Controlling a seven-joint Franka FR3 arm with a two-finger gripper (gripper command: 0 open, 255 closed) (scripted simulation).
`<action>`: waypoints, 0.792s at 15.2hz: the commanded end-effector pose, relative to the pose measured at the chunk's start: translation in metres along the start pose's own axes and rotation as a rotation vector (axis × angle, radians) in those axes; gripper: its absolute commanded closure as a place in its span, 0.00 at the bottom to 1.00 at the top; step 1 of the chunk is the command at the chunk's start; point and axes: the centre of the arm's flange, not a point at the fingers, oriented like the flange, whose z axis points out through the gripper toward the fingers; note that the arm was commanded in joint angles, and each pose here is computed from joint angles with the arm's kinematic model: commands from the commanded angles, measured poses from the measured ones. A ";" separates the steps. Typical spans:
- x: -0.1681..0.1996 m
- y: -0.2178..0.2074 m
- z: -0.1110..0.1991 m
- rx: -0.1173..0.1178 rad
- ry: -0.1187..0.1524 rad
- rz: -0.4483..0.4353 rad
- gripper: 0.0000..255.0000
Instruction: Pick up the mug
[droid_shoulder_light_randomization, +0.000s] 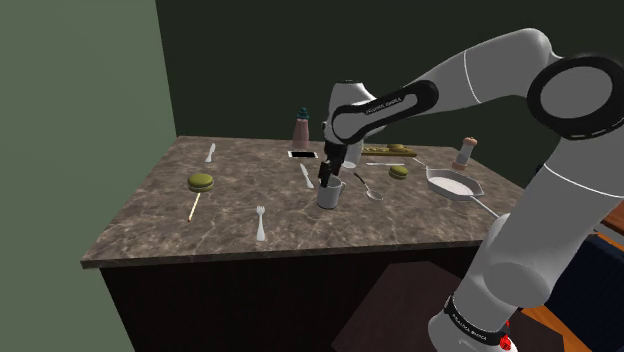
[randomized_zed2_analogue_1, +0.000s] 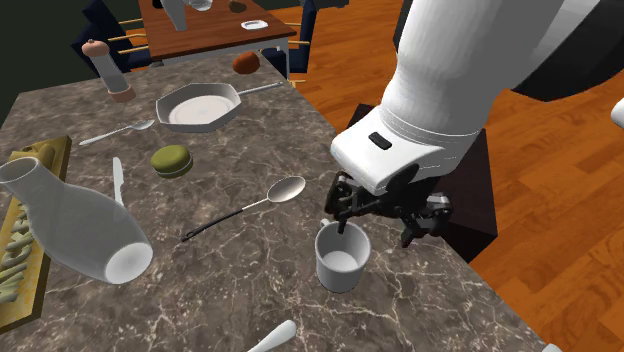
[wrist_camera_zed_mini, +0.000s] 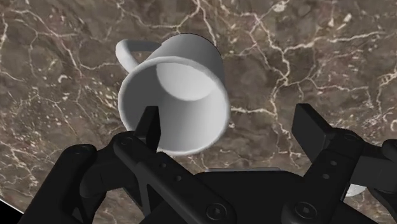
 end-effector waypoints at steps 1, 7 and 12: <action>0.007 0.001 0.016 0.002 -0.002 -0.001 0.00; 0.006 -0.002 0.048 0.002 -0.002 -0.001 0.00; 0.005 -0.001 0.051 0.002 -0.002 -0.001 1.00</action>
